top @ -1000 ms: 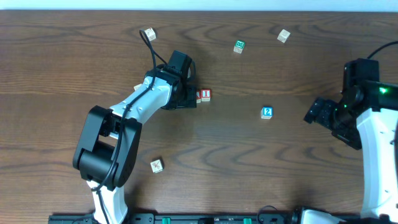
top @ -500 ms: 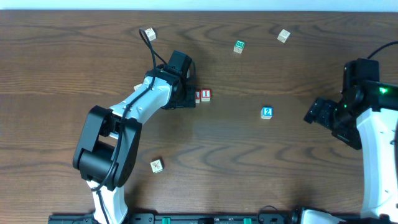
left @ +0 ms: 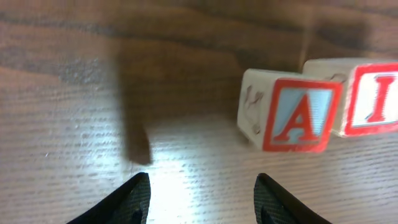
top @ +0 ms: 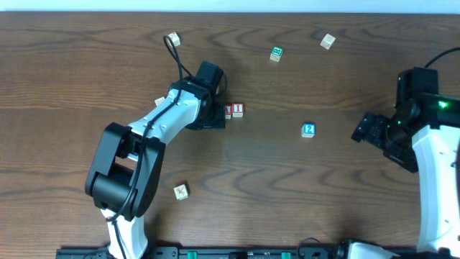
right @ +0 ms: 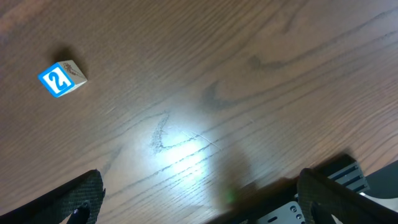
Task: Spell out Ai2
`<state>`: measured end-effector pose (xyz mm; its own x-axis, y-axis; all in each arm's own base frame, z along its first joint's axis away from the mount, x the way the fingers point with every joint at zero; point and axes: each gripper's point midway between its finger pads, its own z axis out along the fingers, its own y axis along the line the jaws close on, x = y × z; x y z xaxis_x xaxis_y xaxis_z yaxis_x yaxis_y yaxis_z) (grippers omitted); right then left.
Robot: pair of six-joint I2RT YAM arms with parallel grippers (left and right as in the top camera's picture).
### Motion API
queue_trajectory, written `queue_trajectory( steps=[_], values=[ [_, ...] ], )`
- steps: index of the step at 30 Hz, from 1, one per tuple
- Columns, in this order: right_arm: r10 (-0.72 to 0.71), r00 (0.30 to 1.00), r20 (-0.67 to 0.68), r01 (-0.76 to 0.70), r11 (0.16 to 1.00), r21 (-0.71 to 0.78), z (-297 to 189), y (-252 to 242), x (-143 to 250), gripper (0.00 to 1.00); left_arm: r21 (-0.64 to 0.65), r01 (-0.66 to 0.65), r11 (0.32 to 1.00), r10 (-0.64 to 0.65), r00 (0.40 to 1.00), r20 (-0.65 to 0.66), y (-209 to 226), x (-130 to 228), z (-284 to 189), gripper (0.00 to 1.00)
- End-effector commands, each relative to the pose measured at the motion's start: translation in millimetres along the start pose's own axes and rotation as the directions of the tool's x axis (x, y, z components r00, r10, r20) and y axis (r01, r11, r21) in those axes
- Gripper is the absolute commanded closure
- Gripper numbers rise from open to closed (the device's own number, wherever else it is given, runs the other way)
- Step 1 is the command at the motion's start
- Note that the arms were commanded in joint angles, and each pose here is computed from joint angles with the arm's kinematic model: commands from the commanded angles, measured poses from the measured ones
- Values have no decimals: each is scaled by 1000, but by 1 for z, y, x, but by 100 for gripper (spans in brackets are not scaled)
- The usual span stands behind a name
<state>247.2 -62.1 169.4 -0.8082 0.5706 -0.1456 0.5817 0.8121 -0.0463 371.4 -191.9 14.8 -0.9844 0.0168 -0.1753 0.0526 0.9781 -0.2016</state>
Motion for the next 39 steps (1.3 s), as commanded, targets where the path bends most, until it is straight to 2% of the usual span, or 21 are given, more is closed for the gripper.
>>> queue_trajectory(
  steps=[1, 33, 36, 39],
  values=[
    [19, 1000, 12, -19, 1000, -1, -3, -1, -3, 1, -13, -16, 1000, 16, 1000, 4, 0, 0, 8, 45],
    [19, 1000, 8, -19, 1000, 1, -3, -2, -2, 1, -44, -37, 998, 39, 998, 57, -1, -10, 10, 45],
    [19, 1000, 8, -19, 1000, 1, -3, -2, -2, 1, -28, -36, 999, 37, 999, 33, -3, -4, 10, 45],
    [18, 1000, 5, -18, 1000, 2, -3, -2, -1, 1, -82, -49, 995, 48, 999, -16, 8, 8, 10, 45]
  ],
)
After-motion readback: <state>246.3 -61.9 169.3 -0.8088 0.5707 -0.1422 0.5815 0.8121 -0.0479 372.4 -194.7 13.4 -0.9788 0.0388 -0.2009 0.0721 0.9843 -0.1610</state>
